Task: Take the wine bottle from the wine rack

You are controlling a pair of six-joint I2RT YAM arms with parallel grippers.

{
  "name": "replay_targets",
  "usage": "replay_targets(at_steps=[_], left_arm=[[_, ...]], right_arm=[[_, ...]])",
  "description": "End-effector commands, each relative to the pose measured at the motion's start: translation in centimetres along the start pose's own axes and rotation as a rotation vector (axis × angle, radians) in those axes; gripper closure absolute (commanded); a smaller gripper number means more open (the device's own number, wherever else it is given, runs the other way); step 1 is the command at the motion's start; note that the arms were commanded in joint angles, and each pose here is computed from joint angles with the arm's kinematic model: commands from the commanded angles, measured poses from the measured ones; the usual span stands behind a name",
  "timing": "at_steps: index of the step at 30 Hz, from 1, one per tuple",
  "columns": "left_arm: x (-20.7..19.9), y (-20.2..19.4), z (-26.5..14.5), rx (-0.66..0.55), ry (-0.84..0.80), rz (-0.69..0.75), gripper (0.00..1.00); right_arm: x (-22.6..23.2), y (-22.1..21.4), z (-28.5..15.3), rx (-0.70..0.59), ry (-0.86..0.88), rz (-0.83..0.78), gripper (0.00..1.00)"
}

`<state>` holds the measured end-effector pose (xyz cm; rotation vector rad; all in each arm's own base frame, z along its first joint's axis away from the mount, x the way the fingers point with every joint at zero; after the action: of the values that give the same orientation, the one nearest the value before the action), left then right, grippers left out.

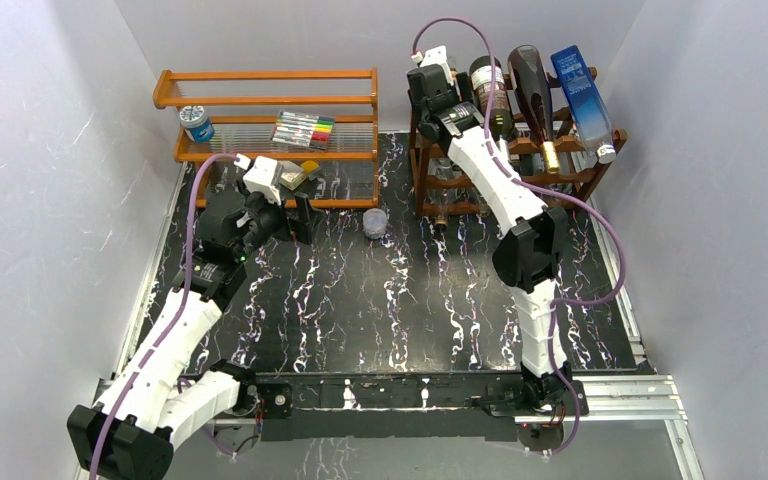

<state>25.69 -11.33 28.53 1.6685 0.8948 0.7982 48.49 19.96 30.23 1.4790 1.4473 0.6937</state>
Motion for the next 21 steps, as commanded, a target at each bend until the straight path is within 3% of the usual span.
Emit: replay_targets(at_steps=[1, 10, 21], left_arm=[[-0.1, 0.0, 0.1, -0.007, -0.006, 0.009, 0.02], [-0.1, -0.2, 0.4, 0.005, -0.013, 0.007, 0.02], [-0.2, -0.2, 0.4, 0.006, -0.019, 0.004, 0.02]], right_arm=[[-1.2, 5.4, -4.2, -0.132, 0.128, 0.195, 0.39], [-3.7, 8.0, -6.7, -0.152, 0.398, 0.534, 0.57], [-5.4, 8.3, -6.7, -0.099, 0.556, 0.754, 0.72]])
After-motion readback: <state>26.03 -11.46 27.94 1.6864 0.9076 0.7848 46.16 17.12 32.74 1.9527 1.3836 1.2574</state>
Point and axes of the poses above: each gripper's point midway between its finger pads, its own z axis out along the fingers, its own x axis along the line the jaws close on, y = z × x, the point moved 6 cm from there along -z, back along the fingers, and after that the axes turned 13 degrees about z, right-handed, at the moved point
